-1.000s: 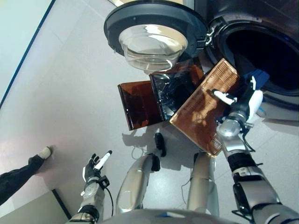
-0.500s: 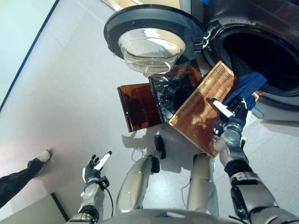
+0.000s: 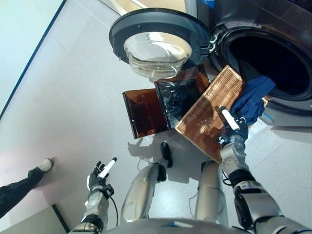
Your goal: Pick up the clothes and place them into the washing machine
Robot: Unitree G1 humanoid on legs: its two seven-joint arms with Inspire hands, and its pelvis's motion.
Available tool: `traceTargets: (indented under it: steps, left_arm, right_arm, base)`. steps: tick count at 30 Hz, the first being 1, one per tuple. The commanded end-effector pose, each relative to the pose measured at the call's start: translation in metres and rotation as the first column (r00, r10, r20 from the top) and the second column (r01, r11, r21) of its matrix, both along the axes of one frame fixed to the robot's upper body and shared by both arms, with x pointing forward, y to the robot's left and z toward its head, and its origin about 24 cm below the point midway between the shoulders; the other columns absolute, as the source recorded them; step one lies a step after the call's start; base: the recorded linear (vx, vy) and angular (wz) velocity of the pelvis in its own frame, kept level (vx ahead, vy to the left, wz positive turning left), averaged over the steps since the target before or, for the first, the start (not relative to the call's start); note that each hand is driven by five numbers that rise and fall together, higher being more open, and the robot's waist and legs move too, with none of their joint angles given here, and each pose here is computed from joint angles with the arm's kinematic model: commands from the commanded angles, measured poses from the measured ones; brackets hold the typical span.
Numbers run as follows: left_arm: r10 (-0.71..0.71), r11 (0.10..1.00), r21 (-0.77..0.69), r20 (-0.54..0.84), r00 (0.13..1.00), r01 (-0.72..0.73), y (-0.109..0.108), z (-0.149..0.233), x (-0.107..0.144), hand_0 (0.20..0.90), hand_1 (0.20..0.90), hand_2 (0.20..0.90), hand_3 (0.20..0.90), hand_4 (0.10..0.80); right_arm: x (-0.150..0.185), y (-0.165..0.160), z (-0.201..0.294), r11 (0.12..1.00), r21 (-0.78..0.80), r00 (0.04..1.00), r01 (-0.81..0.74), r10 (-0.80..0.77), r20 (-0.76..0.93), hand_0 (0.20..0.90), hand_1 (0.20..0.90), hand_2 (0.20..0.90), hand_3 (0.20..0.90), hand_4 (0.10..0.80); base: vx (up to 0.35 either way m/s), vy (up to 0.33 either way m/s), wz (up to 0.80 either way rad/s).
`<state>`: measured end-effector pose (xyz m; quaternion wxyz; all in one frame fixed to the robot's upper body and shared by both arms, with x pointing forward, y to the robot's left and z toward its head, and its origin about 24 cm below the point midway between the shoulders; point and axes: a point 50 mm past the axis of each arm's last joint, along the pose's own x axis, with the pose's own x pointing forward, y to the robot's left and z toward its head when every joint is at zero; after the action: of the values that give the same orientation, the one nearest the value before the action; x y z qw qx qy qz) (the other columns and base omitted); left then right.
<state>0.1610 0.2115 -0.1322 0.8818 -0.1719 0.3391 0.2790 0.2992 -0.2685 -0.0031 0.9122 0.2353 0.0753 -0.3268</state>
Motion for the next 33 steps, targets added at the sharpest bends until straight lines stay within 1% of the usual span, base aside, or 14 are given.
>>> traceTargets:
  steps: [1, 7, 9, 10, 11, 13, 14, 17, 23, 24, 26, 27, 28, 33]
  left_arm:
    - [0.127, 0.988, 0.093, -0.058, 0.990, -0.122, 0.044, -0.001, -0.025, 0.900, 0.900, 0.900, 0.900, 0.800]
    - [0.126, 0.988, 0.095, -0.057, 0.990, -0.120, 0.045, 0.000, -0.026, 0.900, 0.900, 0.900, 0.900, 0.800]
    - [0.126, 0.988, 0.094, -0.065, 0.990, -0.120, 0.045, -0.001, -0.029, 0.900, 0.900, 0.900, 0.900, 0.800]
    - [0.127, 0.989, 0.087, -0.073, 0.989, -0.120, 0.044, -0.003, -0.031, 0.900, 0.900, 0.900, 0.900, 0.800]
    - [0.127, 0.989, 0.087, -0.073, 0.989, -0.120, 0.044, -0.003, -0.031, 0.900, 0.900, 0.900, 0.900, 0.800]
    - [0.115, 0.991, 0.076, -0.085, 0.990, -0.109, 0.042, -0.004, -0.033, 0.900, 0.900, 0.900, 0.900, 0.800]
    - [0.115, 0.991, 0.076, -0.085, 0.990, -0.109, 0.042, -0.004, -0.033, 0.900, 0.900, 0.900, 0.900, 0.800]
    - [0.114, 0.992, 0.061, -0.098, 0.989, -0.108, 0.041, -0.006, -0.035, 0.900, 0.900, 0.900, 0.900, 0.800]
    - [0.110, 0.993, 0.058, -0.105, 0.988, -0.105, 0.040, -0.008, -0.037, 0.900, 0.900, 0.900, 0.900, 0.800]
    - [0.109, 0.993, 0.056, -0.111, 0.988, -0.103, 0.040, -0.008, -0.040, 0.900, 0.900, 0.900, 0.900, 0.800]
    - [0.107, 0.993, 0.058, -0.115, 0.988, -0.101, 0.040, -0.009, -0.042, 0.900, 0.900, 0.900, 0.900, 0.800]
    - [0.104, 0.993, 0.060, -0.119, 0.987, -0.098, 0.040, -0.009, -0.043, 0.900, 0.900, 0.900, 0.900, 0.800]
    - [0.104, 0.993, 0.060, -0.118, 0.988, -0.097, 0.040, -0.009, -0.043, 0.900, 0.900, 0.900, 0.900, 0.800]
    - [0.079, 0.995, 0.066, -0.123, 0.989, -0.071, 0.040, -0.009, -0.044, 0.900, 0.900, 0.900, 0.900, 0.800]
  right_arm:
    - [0.015, -0.006, 0.039, 0.997, -0.073, 0.984, 0.000, 0.013, 0.177, 0.900, 0.900, 0.900, 0.900, 0.800]
    - [0.024, -0.017, 0.065, 0.997, -0.050, 0.961, 0.059, -0.043, 0.274, 0.900, 0.900, 0.900, 0.900, 0.800]
    - [0.026, -0.022, 0.072, 0.995, 0.038, 0.937, 0.089, -0.097, 0.335, 0.900, 0.900, 0.900, 0.900, 0.800]
    - [0.029, -0.024, 0.077, 0.982, 0.163, 0.901, 0.100, -0.159, 0.405, 0.900, 0.900, 0.900, 0.900, 0.800]
    - [0.029, -0.024, 0.077, 0.981, 0.164, 0.900, 0.099, -0.159, 0.406, 0.900, 0.900, 0.900, 0.900, 0.800]
    - [0.031, -0.023, 0.075, 0.951, 0.298, 0.864, 0.088, -0.221, 0.452, 0.900, 0.900, 0.900, 0.900, 0.800]
    - [0.031, -0.023, 0.075, 0.950, 0.298, 0.864, 0.087, -0.221, 0.453, 0.900, 0.900, 0.900, 0.900, 0.800]
    - [0.031, -0.026, 0.075, 0.908, 0.409, 0.818, 0.097, -0.306, 0.487, 0.900, 0.900, 0.900, 0.900, 0.800]
    - [0.035, -0.038, 0.099, 0.901, 0.419, 0.757, 0.115, -0.353, 0.550, 0.900, 0.900, 0.900, 0.900, 0.800]
    - [0.035, -0.047, 0.114, 0.908, 0.399, 0.729, 0.131, -0.361, 0.582, 0.900, 0.900, 0.900, 0.900, 0.800]
    - [0.035, -0.052, 0.120, 0.909, 0.392, 0.720, 0.143, -0.367, 0.589, 0.900, 0.900, 0.900, 0.900, 0.800]
    - [0.035, -0.060, 0.132, 0.912, 0.376, 0.700, 0.165, -0.377, 0.607, 0.900, 0.900, 0.900, 0.900, 0.800]
    - [0.035, -0.060, 0.133, 0.912, 0.376, 0.700, 0.165, -0.377, 0.607, 0.900, 0.900, 0.900, 0.900, 0.800]
    - [0.034, -0.086, 0.163, 0.913, 0.338, 0.672, 0.229, -0.399, 0.623, 0.900, 0.900, 0.900, 0.900, 0.800]
  base:
    - [0.000, 0.000, 0.00]
    - [0.000, 0.000, 0.00]
    - [0.000, 0.000, 0.00]
    - [0.000, 0.000, 0.00]
    - [0.000, 0.000, 0.00]
    - [0.000, 0.000, 0.00]
    - [0.000, 0.000, 0.00]
    - [0.000, 0.000, 0.00]
    - [0.000, 0.000, 0.00]
    - [0.000, 0.000, 0.00]
    - [0.000, 0.000, 0.00]
    - [0.000, 0.000, 0.00]
    - [0.000, 0.000, 0.00]
    - [0.000, 0.000, 0.00]
